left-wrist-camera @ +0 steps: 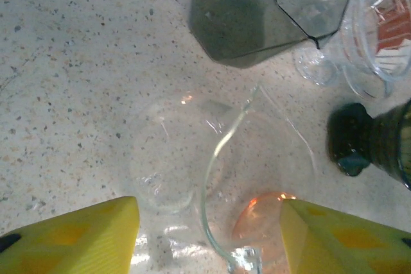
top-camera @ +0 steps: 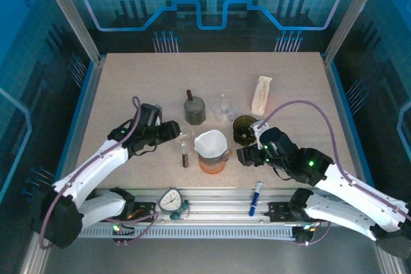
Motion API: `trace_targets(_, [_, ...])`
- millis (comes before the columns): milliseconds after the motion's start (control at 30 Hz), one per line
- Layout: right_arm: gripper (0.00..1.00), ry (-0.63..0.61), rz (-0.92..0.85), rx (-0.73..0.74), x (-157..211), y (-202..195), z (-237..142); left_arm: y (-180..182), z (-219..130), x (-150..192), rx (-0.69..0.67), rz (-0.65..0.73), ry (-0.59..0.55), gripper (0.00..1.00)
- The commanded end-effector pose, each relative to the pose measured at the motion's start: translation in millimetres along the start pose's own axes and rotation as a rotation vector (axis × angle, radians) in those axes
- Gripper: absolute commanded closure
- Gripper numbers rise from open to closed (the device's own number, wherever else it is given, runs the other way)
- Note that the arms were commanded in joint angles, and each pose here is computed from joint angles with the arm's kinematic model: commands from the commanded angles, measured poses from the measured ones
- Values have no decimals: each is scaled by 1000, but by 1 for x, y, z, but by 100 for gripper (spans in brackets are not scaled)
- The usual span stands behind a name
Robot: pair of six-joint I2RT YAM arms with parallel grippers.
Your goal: Place the coffee filter in the dripper
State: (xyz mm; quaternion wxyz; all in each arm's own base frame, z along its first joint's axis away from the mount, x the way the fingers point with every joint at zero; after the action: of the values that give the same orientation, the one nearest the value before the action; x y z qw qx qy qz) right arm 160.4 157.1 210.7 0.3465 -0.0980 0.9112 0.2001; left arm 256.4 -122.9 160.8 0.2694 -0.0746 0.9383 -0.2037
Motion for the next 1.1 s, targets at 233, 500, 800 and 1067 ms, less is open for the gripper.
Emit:
trace_targets(233, [23,14,25,-19,15,-6,4,7,19,-12,-92,37,16,55])
trace_targets(500, [23,44,27,-11,27,-11,14,14,19,-3,-145,75,81,69])
trace_targets(800, [23,71,30,-5,35,-13,22,20,9,6,-175,69,122,89])
trace_targets(1067, [23,139,58,-64,55,-6,49,28,-5,20,-205,13,161,100])
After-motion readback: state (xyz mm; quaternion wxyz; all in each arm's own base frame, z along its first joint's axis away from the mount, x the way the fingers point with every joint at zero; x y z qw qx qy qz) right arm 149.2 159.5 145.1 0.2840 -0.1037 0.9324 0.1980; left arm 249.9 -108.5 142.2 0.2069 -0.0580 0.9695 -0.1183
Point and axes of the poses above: each hand's point on the last joint's axis, 136 mm out from that joint toward the fingers, its own z axis out along the fingers, its own y axis along the line the jaws close on, x = y × z, the point moved 4 cm from there along -z, back along the fingers, and after that the axes turned 10 degrees about z, right-handed, at the moved point
